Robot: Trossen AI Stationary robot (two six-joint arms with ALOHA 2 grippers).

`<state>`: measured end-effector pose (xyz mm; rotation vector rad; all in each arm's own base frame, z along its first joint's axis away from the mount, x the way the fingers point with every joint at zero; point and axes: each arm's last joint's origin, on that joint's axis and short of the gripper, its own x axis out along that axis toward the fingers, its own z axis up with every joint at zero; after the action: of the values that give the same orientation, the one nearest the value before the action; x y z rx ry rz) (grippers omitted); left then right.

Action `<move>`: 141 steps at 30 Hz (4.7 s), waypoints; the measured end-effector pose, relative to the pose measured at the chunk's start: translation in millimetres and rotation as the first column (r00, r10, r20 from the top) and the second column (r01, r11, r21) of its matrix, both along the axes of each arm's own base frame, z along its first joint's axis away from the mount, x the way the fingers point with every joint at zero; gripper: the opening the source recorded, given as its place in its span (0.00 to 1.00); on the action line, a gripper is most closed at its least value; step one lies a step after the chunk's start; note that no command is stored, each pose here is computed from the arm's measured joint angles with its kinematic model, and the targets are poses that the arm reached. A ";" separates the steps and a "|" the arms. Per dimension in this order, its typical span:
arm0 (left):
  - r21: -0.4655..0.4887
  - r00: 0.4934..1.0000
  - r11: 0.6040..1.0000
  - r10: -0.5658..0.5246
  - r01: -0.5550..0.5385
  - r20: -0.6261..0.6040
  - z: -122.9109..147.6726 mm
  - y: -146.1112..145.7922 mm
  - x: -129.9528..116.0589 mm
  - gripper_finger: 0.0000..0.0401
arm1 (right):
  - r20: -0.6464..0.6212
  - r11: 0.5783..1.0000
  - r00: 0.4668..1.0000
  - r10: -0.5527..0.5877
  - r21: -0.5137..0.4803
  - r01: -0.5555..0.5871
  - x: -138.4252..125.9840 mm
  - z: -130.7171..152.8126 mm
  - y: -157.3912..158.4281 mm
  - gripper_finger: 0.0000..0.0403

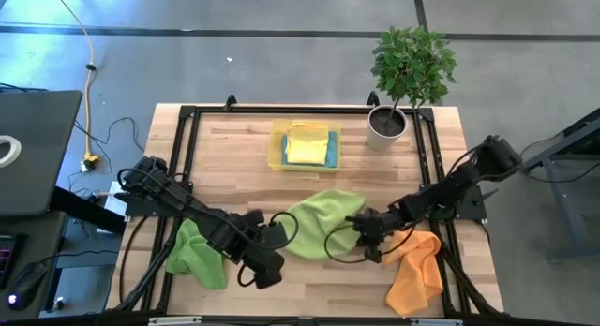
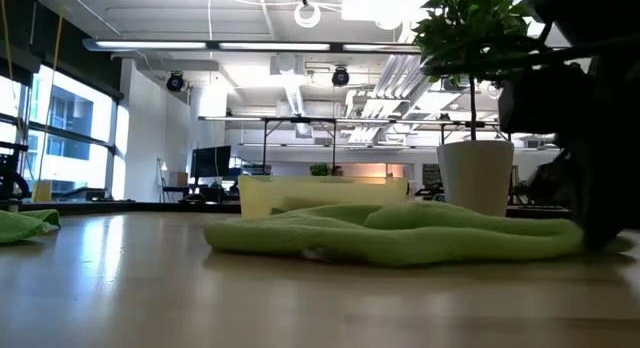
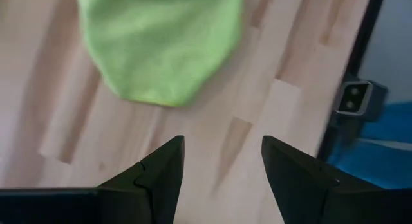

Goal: Fold microfiber towels
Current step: Fold the light green microfiber cloth

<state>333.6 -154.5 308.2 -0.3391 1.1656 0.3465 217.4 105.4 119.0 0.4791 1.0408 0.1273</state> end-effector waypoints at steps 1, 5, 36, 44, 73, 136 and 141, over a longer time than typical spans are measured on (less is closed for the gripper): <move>0.025 1.000 1.000 -0.008 0.008 0.008 0.1 0.6 0.2 0.49 | 0.000 0.999 1.000 -0.026 0.045 0.026 -0.4 5.3 -1.1 0.01; 0.091 0.998 0.994 -0.054 0.053 0.009 0.3 5.2 1.8 0.49 | 0.023 0.968 0.990 -0.140 0.214 0.132 0.8 29.4 -6.0 0.00; 0.203 0.880 0.964 -0.240 0.169 0.409 -121.2 35.1 41.6 0.49 | -0.165 0.811 0.801 -0.576 0.006 0.585 31.6 146.6 -68.5 0.00; 0.264 0.862 0.937 -0.321 0.229 0.392 -149.5 56.2 32.9 0.49 | -0.190 0.794 0.777 -0.600 -0.020 0.608 38.7 136.5 -67.8 0.00; 0.441 0.738 0.723 -0.651 0.531 0.178 -200.3 55.1 52.7 0.49 | -0.236 0.749 0.725 -0.647 -0.016 0.663 63.2 111.1 -74.8 0.00; -0.149 0.911 0.978 0.190 -0.144 0.365 -52.6 123.4 -17.3 0.00 | -0.015 0.804 0.878 -0.478 -0.410 0.430 32.8 202.3 -80.5 0.00; -0.091 0.910 0.981 0.190 -0.169 0.368 -51.2 150.4 -17.2 0.00 | 0.034 0.743 0.858 -0.512 -0.483 0.463 34.6 202.9 -94.8 0.00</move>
<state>316.5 -4.1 257.0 -0.5411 0.7685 0.3895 252.0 10.6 321.9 0.2922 0.9689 -0.6263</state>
